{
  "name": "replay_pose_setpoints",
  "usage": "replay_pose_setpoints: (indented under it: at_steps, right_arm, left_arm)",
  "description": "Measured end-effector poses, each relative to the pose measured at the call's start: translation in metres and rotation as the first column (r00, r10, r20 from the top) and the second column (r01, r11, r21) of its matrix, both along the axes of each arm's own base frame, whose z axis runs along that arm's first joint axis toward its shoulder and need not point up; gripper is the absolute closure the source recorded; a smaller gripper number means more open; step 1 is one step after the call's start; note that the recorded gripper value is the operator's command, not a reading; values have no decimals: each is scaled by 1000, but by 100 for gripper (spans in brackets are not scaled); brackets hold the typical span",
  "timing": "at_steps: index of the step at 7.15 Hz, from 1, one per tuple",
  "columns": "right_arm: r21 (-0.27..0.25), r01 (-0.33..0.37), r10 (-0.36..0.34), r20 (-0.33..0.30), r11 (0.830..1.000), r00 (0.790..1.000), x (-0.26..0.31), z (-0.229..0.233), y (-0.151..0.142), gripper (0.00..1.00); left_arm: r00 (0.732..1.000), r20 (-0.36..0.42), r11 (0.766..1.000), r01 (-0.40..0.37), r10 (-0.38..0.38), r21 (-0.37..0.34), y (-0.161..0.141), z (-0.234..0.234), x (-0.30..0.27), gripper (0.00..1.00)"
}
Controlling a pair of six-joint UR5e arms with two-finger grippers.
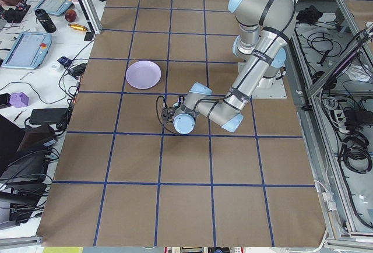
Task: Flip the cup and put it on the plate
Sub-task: 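Lower the left gripper onto the cup's open end and close on it, then lift the cup with the left gripper and carry it toward the plate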
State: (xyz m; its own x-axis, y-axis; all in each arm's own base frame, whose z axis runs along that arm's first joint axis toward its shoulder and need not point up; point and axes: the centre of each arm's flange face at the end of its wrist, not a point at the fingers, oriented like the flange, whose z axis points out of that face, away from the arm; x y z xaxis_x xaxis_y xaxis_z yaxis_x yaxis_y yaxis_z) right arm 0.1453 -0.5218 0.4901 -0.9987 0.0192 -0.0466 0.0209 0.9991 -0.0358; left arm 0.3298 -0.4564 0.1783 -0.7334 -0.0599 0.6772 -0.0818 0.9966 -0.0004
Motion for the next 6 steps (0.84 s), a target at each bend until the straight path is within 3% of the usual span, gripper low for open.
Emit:
replay_pose_setpoints:
  at_steps: [1,2,6]
  right_arm:
    - [0,0,0,0,1000,1000,0,0,0,0]
    - [0,-1,1,0,1000,1000,0,0,0,0]
    - [0,0,0,-1,1000,1000,0,0,0,0]
  left_arm:
    - [1000,-11,1000,4,-5,-9,0,0,-1,94]
    - [1000,-21,1000,6,-7,-9,1,1,-2,100]
    - [999,-48,999,13,-14,-32,3,23,-12,100]
